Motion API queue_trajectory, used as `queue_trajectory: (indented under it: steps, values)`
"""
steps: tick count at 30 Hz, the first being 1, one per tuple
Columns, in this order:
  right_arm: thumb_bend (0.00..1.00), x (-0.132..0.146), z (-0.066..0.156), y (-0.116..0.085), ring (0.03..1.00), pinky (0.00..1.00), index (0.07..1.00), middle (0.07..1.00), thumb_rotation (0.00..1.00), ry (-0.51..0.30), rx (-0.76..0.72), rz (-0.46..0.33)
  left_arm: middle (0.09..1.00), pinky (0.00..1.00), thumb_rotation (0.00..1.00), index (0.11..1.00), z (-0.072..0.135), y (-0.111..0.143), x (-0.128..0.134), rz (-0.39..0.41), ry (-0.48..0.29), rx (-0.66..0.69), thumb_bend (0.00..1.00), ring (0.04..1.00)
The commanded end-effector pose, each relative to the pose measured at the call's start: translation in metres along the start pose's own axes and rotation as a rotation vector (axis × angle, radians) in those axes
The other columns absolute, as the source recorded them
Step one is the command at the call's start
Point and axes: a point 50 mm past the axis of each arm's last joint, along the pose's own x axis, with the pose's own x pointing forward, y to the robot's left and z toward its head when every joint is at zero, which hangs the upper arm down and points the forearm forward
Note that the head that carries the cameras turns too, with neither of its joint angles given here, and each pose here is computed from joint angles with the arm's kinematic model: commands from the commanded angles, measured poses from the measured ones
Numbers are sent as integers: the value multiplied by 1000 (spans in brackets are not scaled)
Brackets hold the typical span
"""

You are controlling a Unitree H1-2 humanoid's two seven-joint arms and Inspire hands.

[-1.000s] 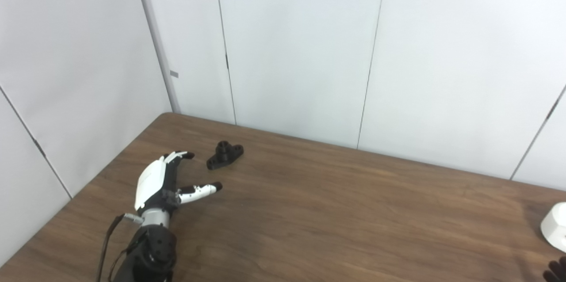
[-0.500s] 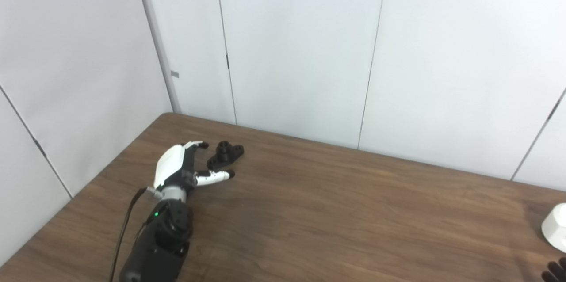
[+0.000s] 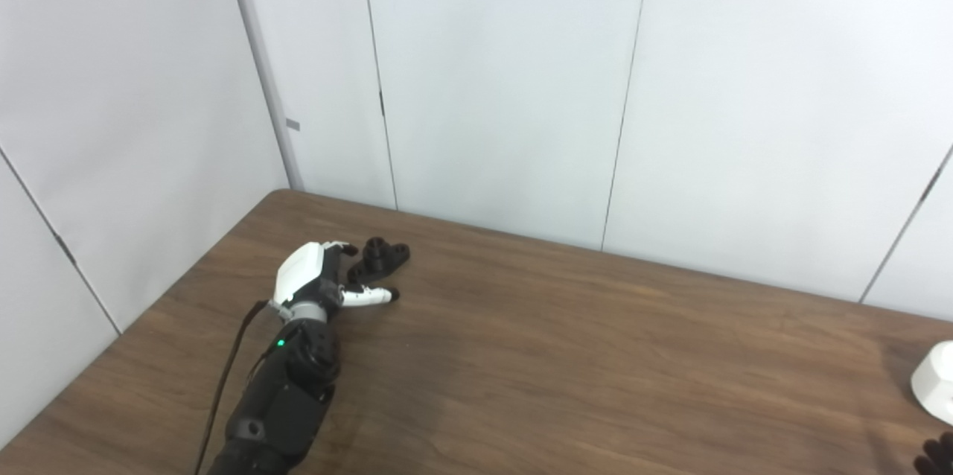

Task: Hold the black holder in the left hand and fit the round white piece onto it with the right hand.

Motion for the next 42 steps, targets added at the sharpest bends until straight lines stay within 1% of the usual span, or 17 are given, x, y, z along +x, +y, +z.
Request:
queue_trajectory:
  steps: [1,8,17,24,28,32,42]
  values:
    - [777,-9,-14,2,982,1000,980,973,1000,49,19,2,931,1000,275,806,19,29,17,95,-66,11,888,990]
    - [774,-8,-15,2,977,1000,982,970,1000,46,12,2,920,1000,276,782,17,27,22,89,-61,22,883,979]
    - [772,-8,-15,5,971,1000,968,960,1000,55,26,-1,916,1000,275,773,17,25,21,75,-64,-5,873,980]
    - [740,-9,-15,6,993,1000,995,981,1000,55,15,1,910,1000,284,754,17,23,21,57,-68,-8,859,970]
    - [735,-9,-15,7,993,1000,995,982,1000,56,10,-3,907,1000,284,745,17,21,20,49,-76,-4,852,970]
    - [704,-9,-15,8,997,1000,999,984,1000,51,14,-3,901,1000,280,737,17,20,21,39,-84,2,843,966]
    - [675,-9,-15,8,1000,1000,1000,992,1000,50,16,-3,904,1000,294,722,18,19,23,33,-74,5,844,968]
